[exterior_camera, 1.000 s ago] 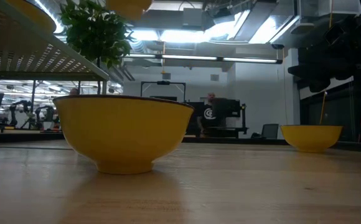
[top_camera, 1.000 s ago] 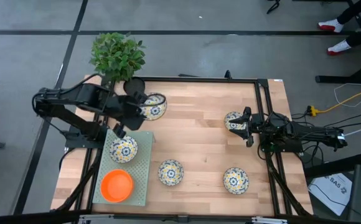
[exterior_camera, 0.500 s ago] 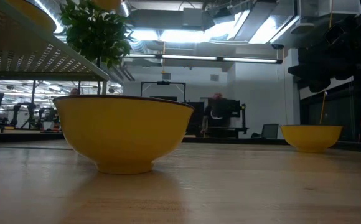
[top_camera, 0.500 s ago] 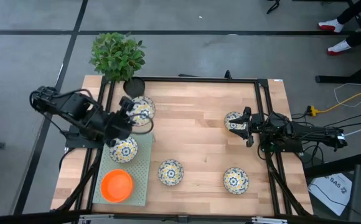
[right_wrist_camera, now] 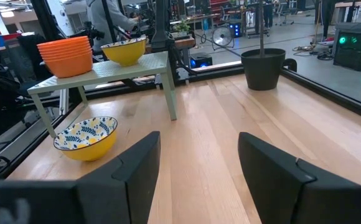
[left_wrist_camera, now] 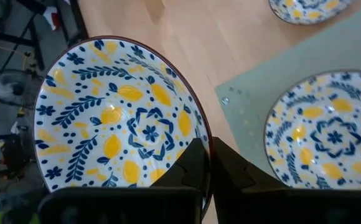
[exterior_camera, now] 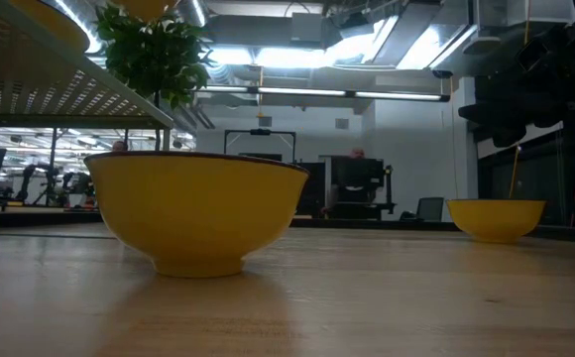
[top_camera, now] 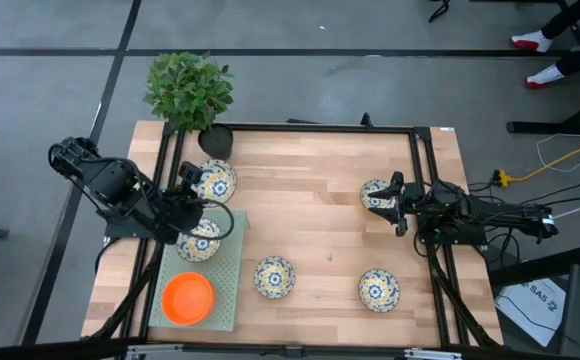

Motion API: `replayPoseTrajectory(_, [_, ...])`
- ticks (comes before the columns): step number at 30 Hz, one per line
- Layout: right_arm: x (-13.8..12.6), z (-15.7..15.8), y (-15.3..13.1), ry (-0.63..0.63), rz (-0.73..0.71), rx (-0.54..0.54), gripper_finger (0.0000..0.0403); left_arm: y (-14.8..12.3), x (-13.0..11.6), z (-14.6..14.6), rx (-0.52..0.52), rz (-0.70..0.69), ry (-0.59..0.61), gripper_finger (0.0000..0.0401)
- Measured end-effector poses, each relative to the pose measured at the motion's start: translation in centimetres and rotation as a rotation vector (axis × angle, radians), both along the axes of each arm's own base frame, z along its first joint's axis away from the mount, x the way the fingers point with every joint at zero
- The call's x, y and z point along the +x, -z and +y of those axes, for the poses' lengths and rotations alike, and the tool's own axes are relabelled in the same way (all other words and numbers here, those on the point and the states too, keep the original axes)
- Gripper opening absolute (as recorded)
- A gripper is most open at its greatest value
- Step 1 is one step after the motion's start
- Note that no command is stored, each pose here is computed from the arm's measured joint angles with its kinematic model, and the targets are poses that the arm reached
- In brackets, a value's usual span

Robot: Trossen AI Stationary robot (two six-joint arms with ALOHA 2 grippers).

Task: Pick & Place Mini bowls
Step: Stack the patterned bowl on top of the patterned bowl on the shelf

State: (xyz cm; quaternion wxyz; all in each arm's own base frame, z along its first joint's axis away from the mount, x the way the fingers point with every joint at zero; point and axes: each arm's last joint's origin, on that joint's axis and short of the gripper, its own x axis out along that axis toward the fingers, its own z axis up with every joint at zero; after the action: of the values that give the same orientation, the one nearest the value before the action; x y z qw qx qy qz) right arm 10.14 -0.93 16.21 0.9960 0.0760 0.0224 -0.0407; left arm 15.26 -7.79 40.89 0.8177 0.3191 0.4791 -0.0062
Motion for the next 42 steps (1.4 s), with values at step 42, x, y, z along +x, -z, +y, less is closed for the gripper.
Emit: replayPoseTrajectory(42, [0.0, 0.0, 0.0, 0.000, 0.000, 0.000, 0.0215, 4.1, -5.1, -2.9, -0.133, 0.064, 0.396, 0.0006])
